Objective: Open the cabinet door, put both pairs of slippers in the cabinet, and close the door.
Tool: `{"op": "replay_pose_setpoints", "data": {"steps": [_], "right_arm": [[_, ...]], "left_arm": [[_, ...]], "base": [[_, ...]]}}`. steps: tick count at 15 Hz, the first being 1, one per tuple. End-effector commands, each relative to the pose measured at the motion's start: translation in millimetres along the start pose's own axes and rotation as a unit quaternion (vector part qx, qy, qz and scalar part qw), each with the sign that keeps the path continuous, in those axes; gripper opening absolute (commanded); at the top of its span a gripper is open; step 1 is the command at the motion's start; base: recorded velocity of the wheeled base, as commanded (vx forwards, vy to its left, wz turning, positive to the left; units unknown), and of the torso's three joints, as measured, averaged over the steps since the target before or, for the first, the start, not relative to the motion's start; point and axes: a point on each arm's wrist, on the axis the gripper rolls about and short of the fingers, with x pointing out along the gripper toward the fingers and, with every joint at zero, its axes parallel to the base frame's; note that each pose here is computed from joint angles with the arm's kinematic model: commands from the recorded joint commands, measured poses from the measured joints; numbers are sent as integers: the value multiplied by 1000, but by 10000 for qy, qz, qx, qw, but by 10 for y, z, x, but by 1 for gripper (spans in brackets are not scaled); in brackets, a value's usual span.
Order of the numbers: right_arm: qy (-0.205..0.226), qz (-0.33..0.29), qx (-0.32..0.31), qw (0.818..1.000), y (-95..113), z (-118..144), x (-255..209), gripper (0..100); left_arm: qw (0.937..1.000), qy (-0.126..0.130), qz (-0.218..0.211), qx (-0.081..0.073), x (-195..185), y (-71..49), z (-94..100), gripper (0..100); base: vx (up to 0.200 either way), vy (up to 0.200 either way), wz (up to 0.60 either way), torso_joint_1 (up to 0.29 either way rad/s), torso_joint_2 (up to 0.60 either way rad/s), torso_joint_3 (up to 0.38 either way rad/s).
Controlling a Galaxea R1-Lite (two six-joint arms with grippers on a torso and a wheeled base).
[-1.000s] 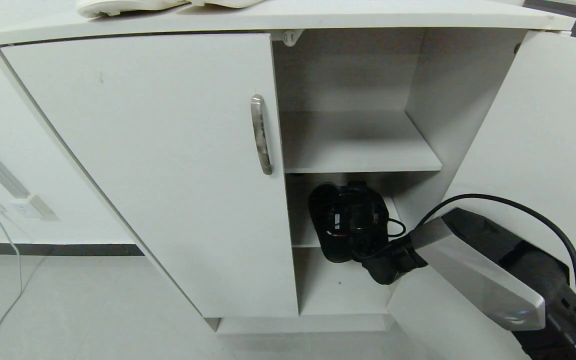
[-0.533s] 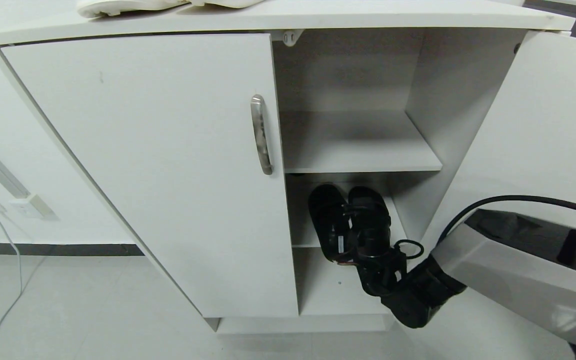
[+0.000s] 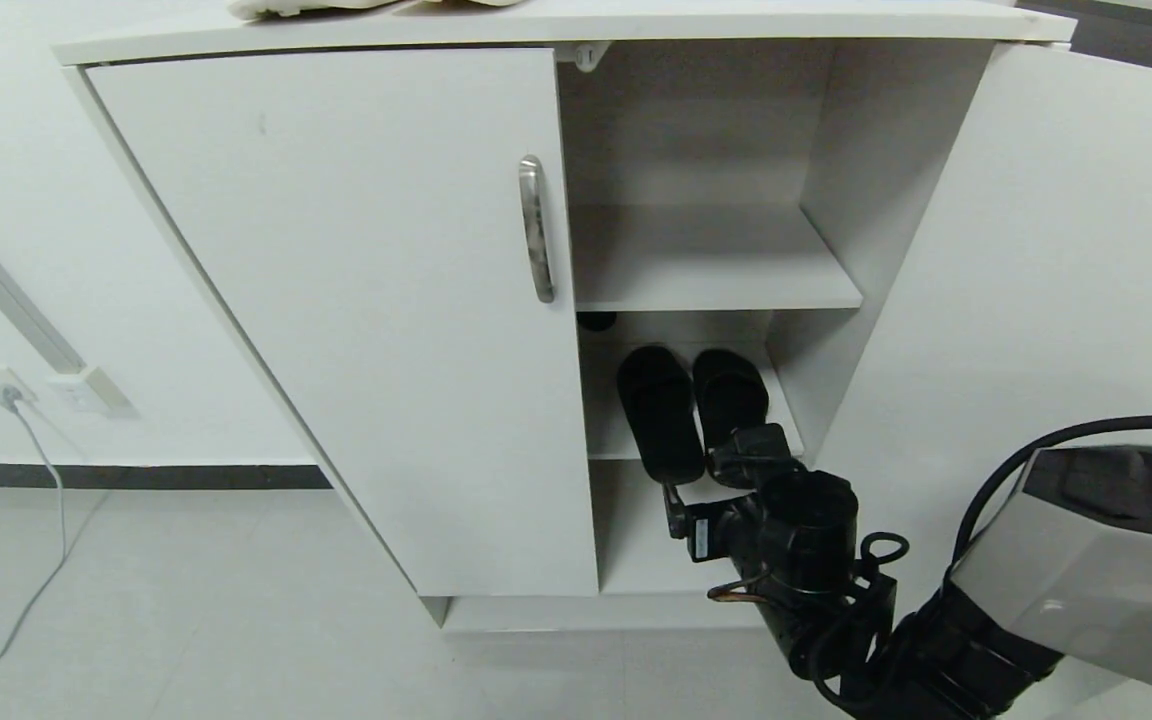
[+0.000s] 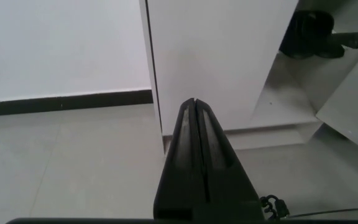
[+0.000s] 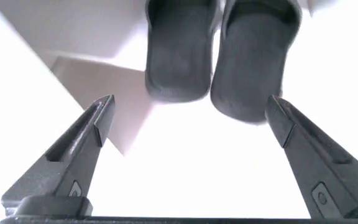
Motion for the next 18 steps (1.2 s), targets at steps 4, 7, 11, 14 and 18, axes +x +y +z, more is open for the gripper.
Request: {"op": "replay_pose_setpoints", "data": {"steps": [4,7,11,14,18], "right_arm": [[-48,25,30,10000,-25,57,-73,100],[-87,51,53,9999,-24,63,-110,100],[-119,60,66,9999,-21,91,-119,100],[-99,90,51,9999,-8,80,-128,100],[-61,110,23,9999,10,51,-129,100]], "left_arm": [[10000,4,4,0,1,0,1,0],[10000,4,4,0,1,0,1,0],[10000,12,-4,0,1,0,-1,0],[10000,12,-4,0,1,0,-1,0],[10000,4,-4,0,1,0,1,0]], "base": [[-50,0,0,-1,2,2],[0,0,0,0,0,0],[0,0,0,0,0,0],[0,0,0,0,0,0],[0,0,0,7,2,168]]}}
